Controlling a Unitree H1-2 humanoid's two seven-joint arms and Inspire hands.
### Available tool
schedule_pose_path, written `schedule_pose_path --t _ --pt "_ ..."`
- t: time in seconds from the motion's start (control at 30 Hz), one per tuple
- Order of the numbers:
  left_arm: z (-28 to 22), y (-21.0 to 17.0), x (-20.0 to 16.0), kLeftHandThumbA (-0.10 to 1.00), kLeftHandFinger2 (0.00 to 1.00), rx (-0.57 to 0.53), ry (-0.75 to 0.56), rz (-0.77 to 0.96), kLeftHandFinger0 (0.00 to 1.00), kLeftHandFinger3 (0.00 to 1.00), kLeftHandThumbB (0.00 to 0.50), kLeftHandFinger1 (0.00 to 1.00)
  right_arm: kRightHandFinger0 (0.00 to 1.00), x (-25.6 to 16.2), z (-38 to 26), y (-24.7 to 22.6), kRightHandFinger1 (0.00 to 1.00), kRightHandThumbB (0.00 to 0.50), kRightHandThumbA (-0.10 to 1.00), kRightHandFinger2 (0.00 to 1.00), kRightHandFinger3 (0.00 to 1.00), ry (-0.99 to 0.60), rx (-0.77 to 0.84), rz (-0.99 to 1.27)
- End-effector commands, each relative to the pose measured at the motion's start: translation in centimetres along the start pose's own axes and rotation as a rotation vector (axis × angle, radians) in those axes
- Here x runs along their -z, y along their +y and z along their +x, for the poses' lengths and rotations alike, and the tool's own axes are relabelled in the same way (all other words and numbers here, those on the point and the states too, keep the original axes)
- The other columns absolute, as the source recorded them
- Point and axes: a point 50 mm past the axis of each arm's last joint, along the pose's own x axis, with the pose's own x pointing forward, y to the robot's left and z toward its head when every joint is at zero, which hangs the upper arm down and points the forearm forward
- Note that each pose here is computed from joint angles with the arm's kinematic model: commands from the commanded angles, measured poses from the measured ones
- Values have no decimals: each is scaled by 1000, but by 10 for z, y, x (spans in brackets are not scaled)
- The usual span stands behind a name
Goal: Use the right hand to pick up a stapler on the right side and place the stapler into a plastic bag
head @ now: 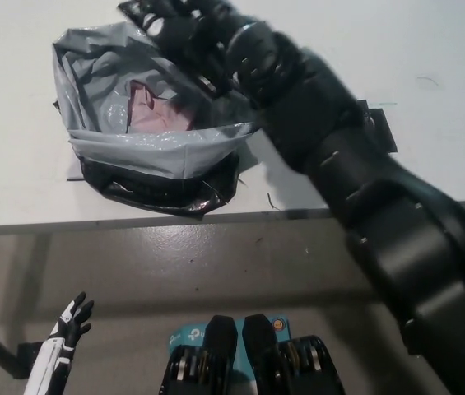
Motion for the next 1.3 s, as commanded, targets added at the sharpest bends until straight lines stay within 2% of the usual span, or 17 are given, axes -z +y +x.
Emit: schedule_pose_path --t 0.0,0.17,0.2,0.33,0.4,0.5,0.53,0.63,0.73,0.8,0.87,0.9,0.93,1.0,1.03,1.07,1.27 --pt "3 1 -12 1000 1000 24 -39 5 1000 1000 116 1000 0 -45 5 -12 214 166 -100 613 680 -193 107 -212" --pt "1 -5 -14 1000 1000 34 -44 -6 1000 1000 151 1000 0 -31 2 16 167 198 -100 495 608 -200 94 -411" --pt "1 -7 -15 1000 1000 36 -46 -7 1000 1000 166 1000 0 -26 0 27 162 198 -100 497 665 -217 101 -483" --pt "0 -13 -17 1000 1000 49 -53 -16 1000 1000 176 1000 1 -13 -5 45 253 186 -100 700 819 -252 93 -699" --pt "-1 -16 -17 1000 1000 61 -56 -17 1000 1000 178 1000 18 -6 -7 53 238 209 -100 629 709 -281 87 -821" --pt "0 -20 -19 1000 1000 69 -64 -26 1000 1000 180 1000 0 3 -12 58 38 293 -100 399 388 -352 126 -943" --pt "0 -20 -20 1000 1000 71 -68 -23 1000 1000 160 1000 0 4 -12 59 4 320 -100 344 434 -372 127 -1019" --pt "1 -20 -22 1000 1000 74 -75 -13 1000 1000 160 1000 0 6 -14 60 0 310 -100 293 311 -414 153 -1142" --pt "3 -21 -24 1000 1000 79 -74 -3 1000 1000 206 1000 0 6 -17 59 0 345 -32 281 386 -523 226 -1294" --pt "4 -22 -25 1000 1000 85 -77 5 1000 1000 217 1000 0 7 -17 60 0 313 52 299 383 -539 246 -1330" --pt "4 -22 -25 1000 1000 99 -77 7 1000 1000 224 1000 0 8 -19 61 69 289 46 353 344 -561 263 -1364" --pt "4 -23 -26 1000 1000 106 -78 9 1000 1000 221 1000 276 9 -19 62 402 279 36 673 547 -562 258 -1363" --pt "4 -24 -26 1000 1000 114 -81 12 1000 1000 221 1000 637 10 -19 63 687 235 135 819 690 -555 247 -1350" --pt "4 -24 -27 1000 1000 118 -82 14 1000 1000 221 1000 708 11 -19 64 689 238 206 789 729 -545 241 -1336" --pt "5 -24 -27 1000 1000 123 -86 18 1000 1000 215 1000 943 12 -19 62 902 285 465 1000 1000 -530 231 -1338" --pt "6 -24 -28 1000 1000 126 -88 19 1000 1000 215 1000 1000 14 -18 60 1000 314 569 1000 1000 -508 216 -1337" --pt "9 -23 -32 1000 1000 129 -93 29 1000 1000 220 1000 1000 18 -16 52 1000 329 582 1000 1000 -439 184 -1272"
